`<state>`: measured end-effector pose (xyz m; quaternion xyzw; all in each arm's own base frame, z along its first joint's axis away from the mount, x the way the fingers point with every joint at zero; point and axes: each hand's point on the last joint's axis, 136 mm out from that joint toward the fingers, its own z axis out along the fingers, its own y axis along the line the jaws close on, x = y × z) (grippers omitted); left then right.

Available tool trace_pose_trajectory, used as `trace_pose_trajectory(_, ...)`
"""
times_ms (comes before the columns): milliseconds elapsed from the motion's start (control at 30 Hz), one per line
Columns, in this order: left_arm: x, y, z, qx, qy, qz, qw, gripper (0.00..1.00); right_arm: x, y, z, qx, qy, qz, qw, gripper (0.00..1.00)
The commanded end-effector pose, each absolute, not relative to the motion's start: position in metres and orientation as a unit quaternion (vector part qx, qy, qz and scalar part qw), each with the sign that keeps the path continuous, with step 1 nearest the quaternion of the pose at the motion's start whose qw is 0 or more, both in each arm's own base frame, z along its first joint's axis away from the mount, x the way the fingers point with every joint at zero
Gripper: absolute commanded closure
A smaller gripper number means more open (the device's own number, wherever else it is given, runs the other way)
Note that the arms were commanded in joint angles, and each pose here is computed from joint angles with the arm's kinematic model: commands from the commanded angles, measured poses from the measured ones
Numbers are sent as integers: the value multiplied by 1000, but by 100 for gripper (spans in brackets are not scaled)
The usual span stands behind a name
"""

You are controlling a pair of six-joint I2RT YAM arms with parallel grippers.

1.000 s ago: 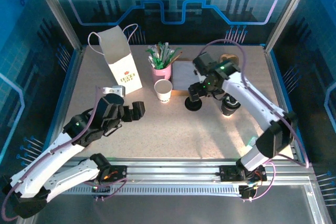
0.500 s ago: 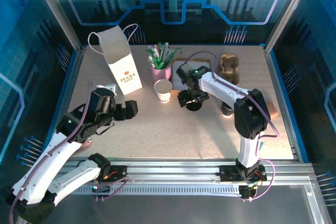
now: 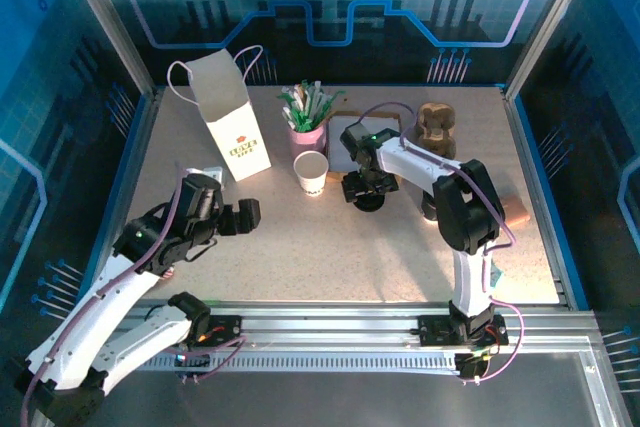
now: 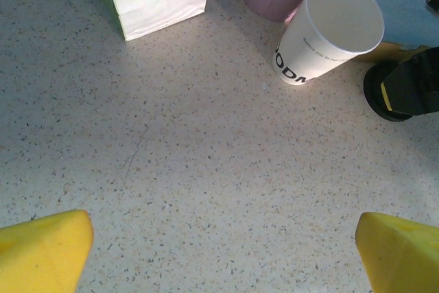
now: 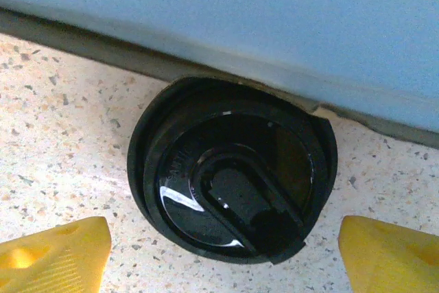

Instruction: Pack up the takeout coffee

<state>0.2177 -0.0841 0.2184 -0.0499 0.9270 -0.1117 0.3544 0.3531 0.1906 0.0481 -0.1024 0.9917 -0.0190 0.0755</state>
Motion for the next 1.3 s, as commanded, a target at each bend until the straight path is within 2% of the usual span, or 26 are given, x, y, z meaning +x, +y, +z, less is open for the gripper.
trace_pose_trajectory(0,221,-79,218,-49,924,-100,366,1,353,186,38,-90,993,-23,67,14)
trace_pose_trajectory(700,224,-78,217,-52,923,-105,366,1,356,181,16,-80,995,-13,60,21)
trace_pose_trajectory(867,225,-78,217,-53,923,-105,366,1,354,179,12,-83,995,-19,57,25)
trace_pose_trajectory(1033,225,-77,217,-55,923,-107,367,1,350,179,20,-87,994,-17,63,32)
trace_pose_trajectory(1267,226,-77,217,-58,922,-111,366,1,338,188,46,-117,989,-25,84,34)
